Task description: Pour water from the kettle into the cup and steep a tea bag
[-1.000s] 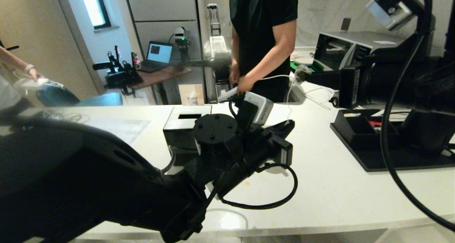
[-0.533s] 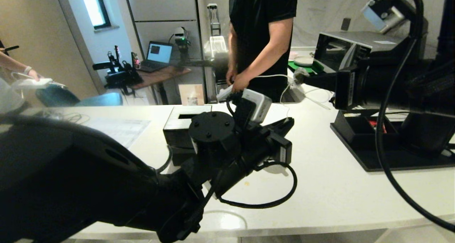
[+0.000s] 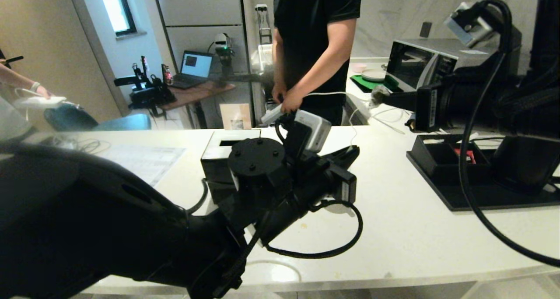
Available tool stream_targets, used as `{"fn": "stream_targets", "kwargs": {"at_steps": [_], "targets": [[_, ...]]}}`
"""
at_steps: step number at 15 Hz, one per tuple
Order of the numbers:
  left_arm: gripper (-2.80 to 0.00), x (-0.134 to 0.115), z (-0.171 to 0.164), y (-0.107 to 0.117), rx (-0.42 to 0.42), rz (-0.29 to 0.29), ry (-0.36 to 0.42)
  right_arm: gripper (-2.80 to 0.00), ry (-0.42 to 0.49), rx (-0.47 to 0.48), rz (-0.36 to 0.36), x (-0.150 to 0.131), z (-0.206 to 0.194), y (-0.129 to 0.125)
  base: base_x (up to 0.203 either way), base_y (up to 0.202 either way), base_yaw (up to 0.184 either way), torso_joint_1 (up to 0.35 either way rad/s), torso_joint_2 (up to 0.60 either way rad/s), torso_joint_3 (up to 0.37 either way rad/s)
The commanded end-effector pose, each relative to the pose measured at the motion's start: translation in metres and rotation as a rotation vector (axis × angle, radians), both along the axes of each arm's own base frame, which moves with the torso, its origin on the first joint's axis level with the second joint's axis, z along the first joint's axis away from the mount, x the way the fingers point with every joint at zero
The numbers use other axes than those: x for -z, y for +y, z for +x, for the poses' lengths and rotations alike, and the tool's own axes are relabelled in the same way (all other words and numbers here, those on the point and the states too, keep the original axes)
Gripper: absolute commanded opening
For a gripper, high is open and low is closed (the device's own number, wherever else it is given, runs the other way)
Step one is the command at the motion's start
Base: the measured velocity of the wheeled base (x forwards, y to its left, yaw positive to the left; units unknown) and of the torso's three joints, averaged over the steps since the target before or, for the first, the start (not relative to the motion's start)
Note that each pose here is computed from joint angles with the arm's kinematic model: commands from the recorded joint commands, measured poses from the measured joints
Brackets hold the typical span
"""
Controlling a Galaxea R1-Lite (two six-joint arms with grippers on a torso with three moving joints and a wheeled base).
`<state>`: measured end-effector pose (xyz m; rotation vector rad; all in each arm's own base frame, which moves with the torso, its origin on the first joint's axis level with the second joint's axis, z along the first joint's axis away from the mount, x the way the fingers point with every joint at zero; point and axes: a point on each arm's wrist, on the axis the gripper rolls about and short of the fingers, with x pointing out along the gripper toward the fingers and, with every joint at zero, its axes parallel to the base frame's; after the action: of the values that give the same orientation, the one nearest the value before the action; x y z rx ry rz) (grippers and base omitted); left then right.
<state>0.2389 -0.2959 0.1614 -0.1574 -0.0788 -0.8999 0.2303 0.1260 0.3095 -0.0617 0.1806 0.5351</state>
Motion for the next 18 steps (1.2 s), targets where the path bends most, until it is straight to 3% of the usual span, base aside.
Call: {"fn": "stream_targets", "kwargs": {"at_steps": [1,12,18], "targets": [[-2.80,-0.001,0.000,0.000,0.001,-0.006,-0.004,-2.80,0.008,0.016,-0.006,0.003,0.004,-0.003,0.000,0.000,0.000,0.000,0.00,0.000],[-2.80,0.002,0.001,0.000,-0.001,-0.001,0.000,-2.80,0.085,0.069,-0.047,0.029,0.008,-0.017,0.000,0.000,0.000,0.000,0.00,0.000],[-2.80,0.002,0.001,0.000,0.000,-0.001,0.000,-2.80,0.082,0.068,-0.041,0.045,0.004,-0.018,0.000,0.000,0.000,0.000,0.00,0.000]]}}
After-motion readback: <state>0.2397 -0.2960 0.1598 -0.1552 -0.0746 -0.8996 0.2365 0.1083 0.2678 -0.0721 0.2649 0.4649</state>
